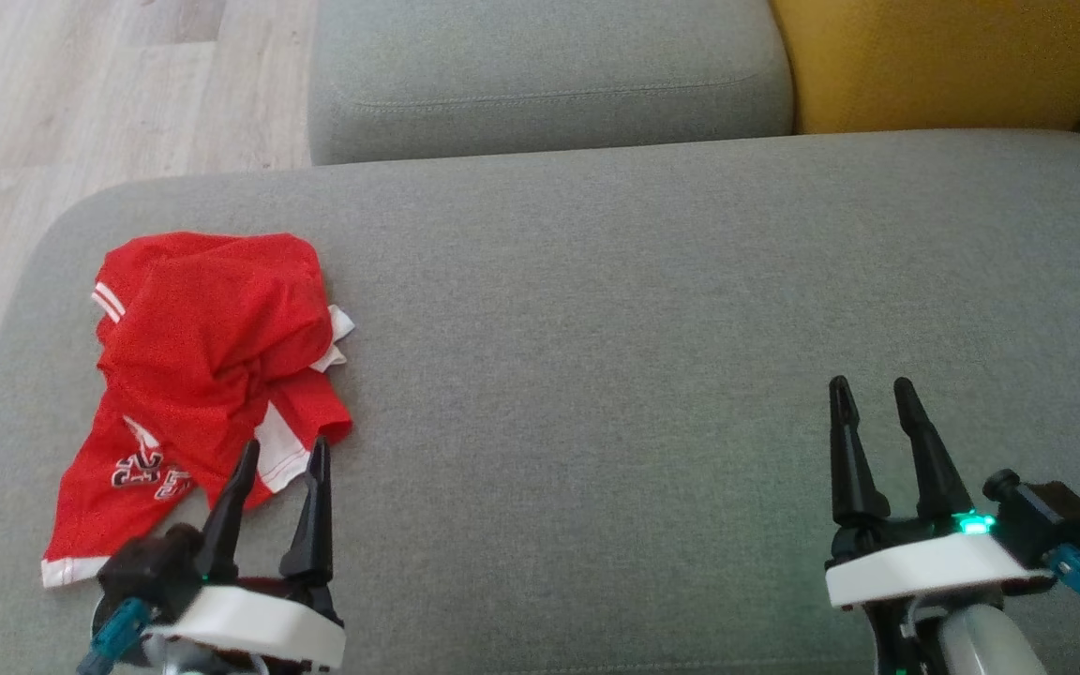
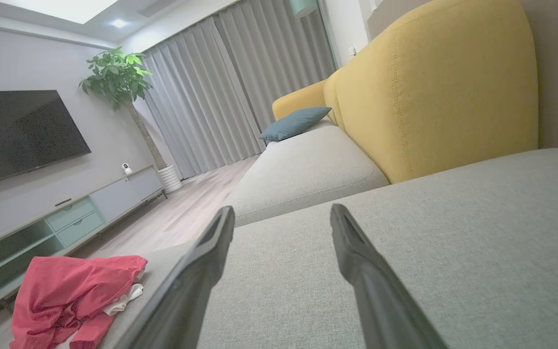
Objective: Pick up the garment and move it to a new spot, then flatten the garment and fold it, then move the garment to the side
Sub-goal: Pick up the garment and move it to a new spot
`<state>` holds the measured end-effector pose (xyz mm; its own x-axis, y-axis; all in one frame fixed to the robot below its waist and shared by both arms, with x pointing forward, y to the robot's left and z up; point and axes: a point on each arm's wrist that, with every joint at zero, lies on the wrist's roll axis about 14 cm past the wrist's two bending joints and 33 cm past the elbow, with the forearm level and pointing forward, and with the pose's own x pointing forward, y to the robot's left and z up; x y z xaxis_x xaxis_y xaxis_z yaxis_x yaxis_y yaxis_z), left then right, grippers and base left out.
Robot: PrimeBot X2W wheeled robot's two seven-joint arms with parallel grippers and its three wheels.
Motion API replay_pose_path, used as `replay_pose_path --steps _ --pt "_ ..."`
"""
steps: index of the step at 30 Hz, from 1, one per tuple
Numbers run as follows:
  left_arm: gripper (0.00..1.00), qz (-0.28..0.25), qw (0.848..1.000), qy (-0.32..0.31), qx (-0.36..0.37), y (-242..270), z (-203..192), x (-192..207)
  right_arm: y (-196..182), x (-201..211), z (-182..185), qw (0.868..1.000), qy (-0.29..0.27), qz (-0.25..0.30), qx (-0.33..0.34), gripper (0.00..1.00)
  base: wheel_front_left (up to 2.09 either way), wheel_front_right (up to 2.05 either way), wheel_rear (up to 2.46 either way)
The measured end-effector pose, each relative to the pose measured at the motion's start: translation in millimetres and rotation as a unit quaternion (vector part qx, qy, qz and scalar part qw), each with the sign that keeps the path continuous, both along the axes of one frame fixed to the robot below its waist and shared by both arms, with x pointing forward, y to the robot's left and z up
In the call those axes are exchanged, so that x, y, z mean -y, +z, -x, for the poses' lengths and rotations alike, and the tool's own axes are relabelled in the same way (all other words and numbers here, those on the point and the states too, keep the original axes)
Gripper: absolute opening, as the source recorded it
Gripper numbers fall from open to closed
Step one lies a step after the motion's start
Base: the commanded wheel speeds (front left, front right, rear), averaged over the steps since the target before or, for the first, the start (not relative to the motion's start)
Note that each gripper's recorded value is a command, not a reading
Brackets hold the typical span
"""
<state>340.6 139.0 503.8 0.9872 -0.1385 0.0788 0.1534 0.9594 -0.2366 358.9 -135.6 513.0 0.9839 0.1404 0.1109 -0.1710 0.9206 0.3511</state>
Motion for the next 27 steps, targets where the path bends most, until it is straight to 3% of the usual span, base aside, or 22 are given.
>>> replay_pose_path --steps 13,27 --pt "1.00 0.005 0.998 0.056 -0.010 -7 17 -33 -4 -38 -6 0.998 0.059 0.028 -0.002 1.00 0.00 0.00 0.00" --pt "1.00 -0.004 0.981 0.195 -0.002 -5 75 -110 -5 -139 -4 0.976 0.213 0.048 0.003 1.00 0.00 0.00 0.00"
